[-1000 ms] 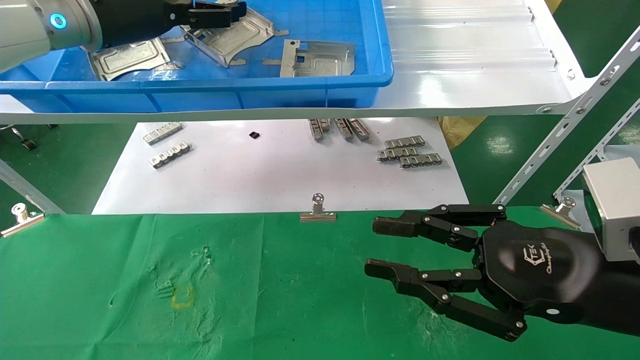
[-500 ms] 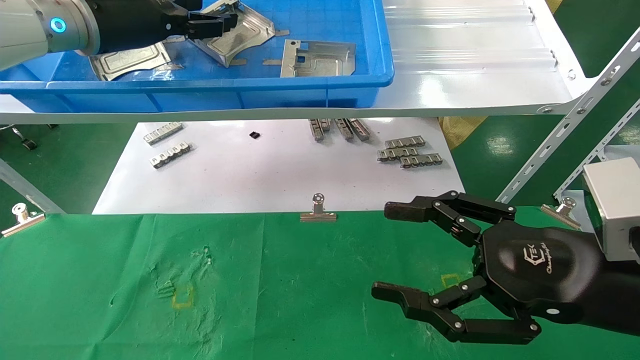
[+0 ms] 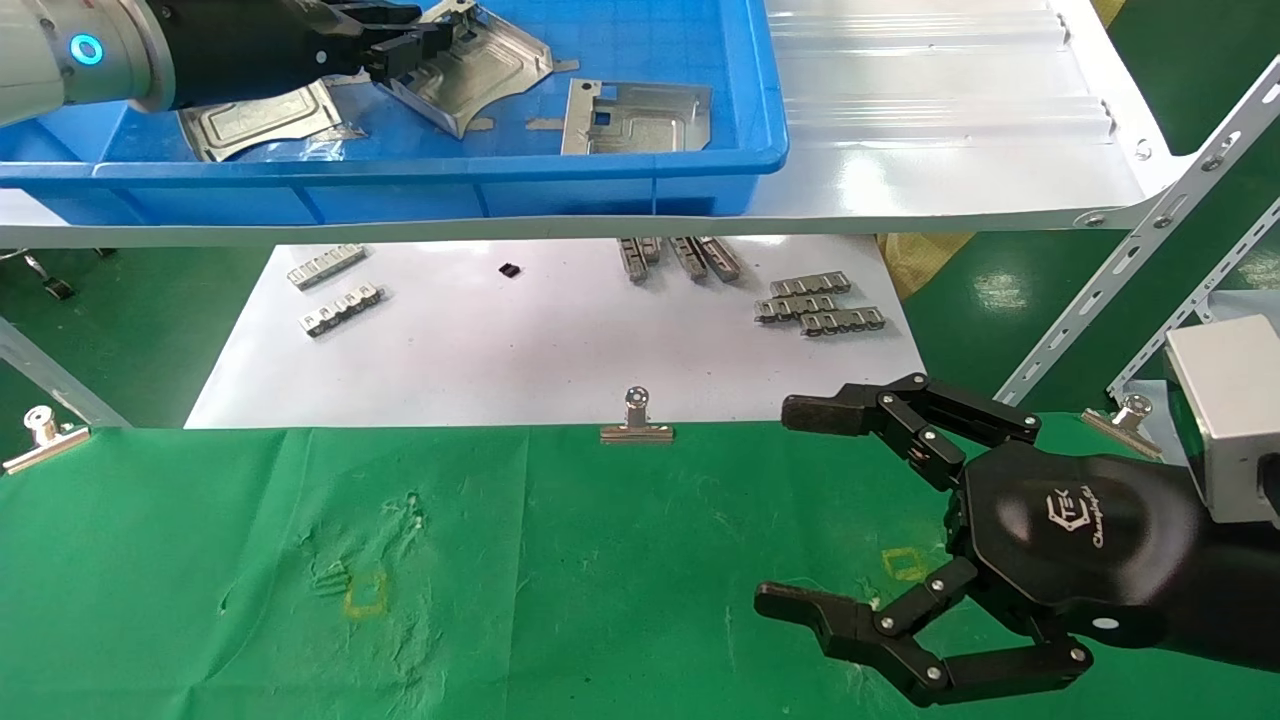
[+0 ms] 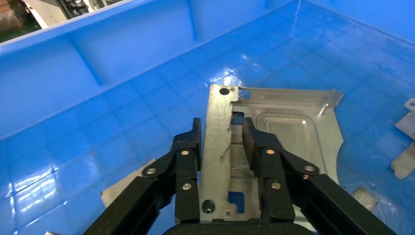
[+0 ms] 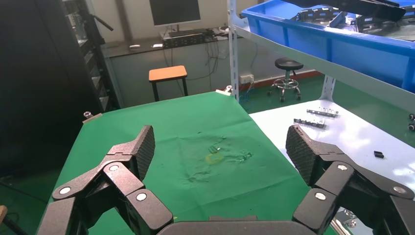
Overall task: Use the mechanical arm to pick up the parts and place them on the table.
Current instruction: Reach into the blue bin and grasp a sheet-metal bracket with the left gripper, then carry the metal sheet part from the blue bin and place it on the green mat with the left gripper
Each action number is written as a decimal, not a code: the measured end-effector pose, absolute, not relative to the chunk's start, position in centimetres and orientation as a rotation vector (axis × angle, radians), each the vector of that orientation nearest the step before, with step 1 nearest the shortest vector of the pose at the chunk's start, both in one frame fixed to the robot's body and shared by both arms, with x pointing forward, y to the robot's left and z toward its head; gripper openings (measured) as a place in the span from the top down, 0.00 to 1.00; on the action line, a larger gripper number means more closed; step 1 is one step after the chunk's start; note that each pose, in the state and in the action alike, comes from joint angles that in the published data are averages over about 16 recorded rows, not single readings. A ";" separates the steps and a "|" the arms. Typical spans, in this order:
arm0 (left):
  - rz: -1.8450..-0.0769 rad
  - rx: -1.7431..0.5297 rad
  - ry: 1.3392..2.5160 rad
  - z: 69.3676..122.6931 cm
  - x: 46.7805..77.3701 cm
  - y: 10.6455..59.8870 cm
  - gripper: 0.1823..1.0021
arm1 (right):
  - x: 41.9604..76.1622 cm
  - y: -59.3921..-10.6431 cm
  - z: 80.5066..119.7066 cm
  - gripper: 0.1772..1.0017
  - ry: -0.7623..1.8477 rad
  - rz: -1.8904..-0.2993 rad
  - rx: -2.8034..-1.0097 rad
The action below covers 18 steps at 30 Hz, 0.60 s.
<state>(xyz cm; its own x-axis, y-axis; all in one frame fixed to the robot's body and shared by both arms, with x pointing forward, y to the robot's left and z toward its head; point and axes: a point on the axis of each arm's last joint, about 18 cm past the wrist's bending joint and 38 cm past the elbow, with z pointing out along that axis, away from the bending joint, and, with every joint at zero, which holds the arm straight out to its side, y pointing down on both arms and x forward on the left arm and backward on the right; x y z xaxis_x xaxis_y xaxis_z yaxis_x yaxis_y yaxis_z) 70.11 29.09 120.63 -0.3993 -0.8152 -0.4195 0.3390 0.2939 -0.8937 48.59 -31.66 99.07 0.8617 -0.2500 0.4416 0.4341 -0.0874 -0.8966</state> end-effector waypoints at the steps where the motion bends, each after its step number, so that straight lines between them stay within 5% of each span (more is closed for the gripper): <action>1: -1.355 -0.460 1.489 120.6 70.1 29.1 0.67 | 48.6 -31.7 99.1 0.04 -0.150 -0.573 -1.558; 11: -1.465 -0.298 1.527 121.3 67.3 28.6 0.86 | 48.6 -31.7 99.1 0.00 -0.150 -0.573 -1.558; 18: -1.541 -0.032 1.591 121.5 62.9 28.2 0.89 | 48.6 -31.7 99.1 0.00 -0.150 -0.573 -1.558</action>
<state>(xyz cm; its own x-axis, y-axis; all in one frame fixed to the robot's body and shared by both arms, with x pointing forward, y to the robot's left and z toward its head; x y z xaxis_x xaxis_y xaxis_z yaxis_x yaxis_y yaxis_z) 62.90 28.22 121.51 -0.6006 -0.5728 -0.5578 0.5391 0.2251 -0.8116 48.59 -31.66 99.07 0.8617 -0.2500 0.4416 0.4341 -0.0874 -0.8966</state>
